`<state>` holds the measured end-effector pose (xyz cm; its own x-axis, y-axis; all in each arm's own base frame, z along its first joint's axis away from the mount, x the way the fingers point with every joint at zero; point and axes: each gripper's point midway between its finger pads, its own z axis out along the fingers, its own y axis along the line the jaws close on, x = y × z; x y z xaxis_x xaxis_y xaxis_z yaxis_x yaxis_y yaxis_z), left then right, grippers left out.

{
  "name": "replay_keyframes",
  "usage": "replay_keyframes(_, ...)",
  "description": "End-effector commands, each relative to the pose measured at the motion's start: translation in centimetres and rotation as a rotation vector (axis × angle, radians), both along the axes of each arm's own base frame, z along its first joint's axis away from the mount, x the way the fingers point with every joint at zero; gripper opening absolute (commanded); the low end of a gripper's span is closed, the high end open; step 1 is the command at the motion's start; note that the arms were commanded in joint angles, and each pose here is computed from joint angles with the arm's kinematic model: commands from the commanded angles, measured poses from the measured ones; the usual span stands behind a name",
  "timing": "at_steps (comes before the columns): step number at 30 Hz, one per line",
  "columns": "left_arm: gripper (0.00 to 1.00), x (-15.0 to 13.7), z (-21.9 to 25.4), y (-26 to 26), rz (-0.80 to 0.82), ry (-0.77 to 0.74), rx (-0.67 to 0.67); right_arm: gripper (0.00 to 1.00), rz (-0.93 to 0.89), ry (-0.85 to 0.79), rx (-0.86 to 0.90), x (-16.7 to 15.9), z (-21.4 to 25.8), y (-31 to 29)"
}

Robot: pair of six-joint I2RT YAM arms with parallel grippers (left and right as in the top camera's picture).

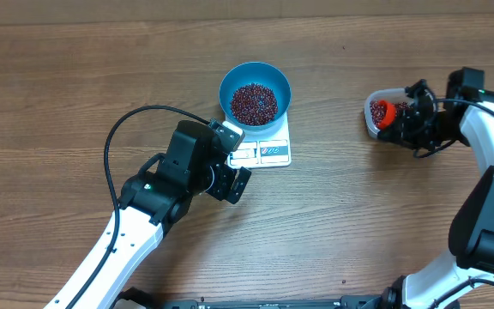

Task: Scoop item into bowl and weigh 150g on scale
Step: 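Scoop a third load of beans from the tub with the right gripper, then lift the filled scoop with the right gripper over the blue bowl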

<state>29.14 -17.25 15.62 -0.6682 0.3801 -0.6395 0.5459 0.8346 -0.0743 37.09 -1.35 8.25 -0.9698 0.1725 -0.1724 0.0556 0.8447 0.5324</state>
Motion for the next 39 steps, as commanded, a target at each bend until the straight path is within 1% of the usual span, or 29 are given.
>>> replay_keyframes(1, 1.0, 0.5, 0.7, 0.1, 0.003, -0.022, 0.001, 0.04, -0.06, -0.008, 0.098, 0.5, 0.8, -0.1)
replay_keyframes(13, 1.0, 0.5, 0.7, 0.0, 0.002, -0.022, 0.001, 0.04, -0.169, -0.058, 0.23, 0.7, 2.4, -2.8)
replay_keyframes(19, 1.0, 0.5, 0.7, 0.1, 0.003, -0.022, 0.001, 0.04, -0.2, -0.085, 0.324, 0.5, 3.6, -3.5)
replay_keyframes(22, 1.0, 0.5, 0.7, 0.1, 0.002, -0.022, 0.001, 0.04, -0.18, -0.121, 0.386, 0.3, 4.7, -3.2)
replay_keyframes(29, 1.0, 0.5, 0.7, 0.1, 0.003, -0.022, 0.001, 0.04, -0.2, -0.13, 0.457, 0.1, 5.6, -3.2)
replay_keyframes(34, 1.0, 0.5, 0.7, 0.1, 0.003, -0.022, 0.001, 0.04, -0.159, -0.189, 0.547, 0.1, 7.3, -2.2)
replay_keyframes(39, 1.0, 0.5, 0.7, 0.1, 0.003, -0.022, 0.001, 0.04, -0.126, -0.199, 0.606, 0.1, 8.3, -0.7)
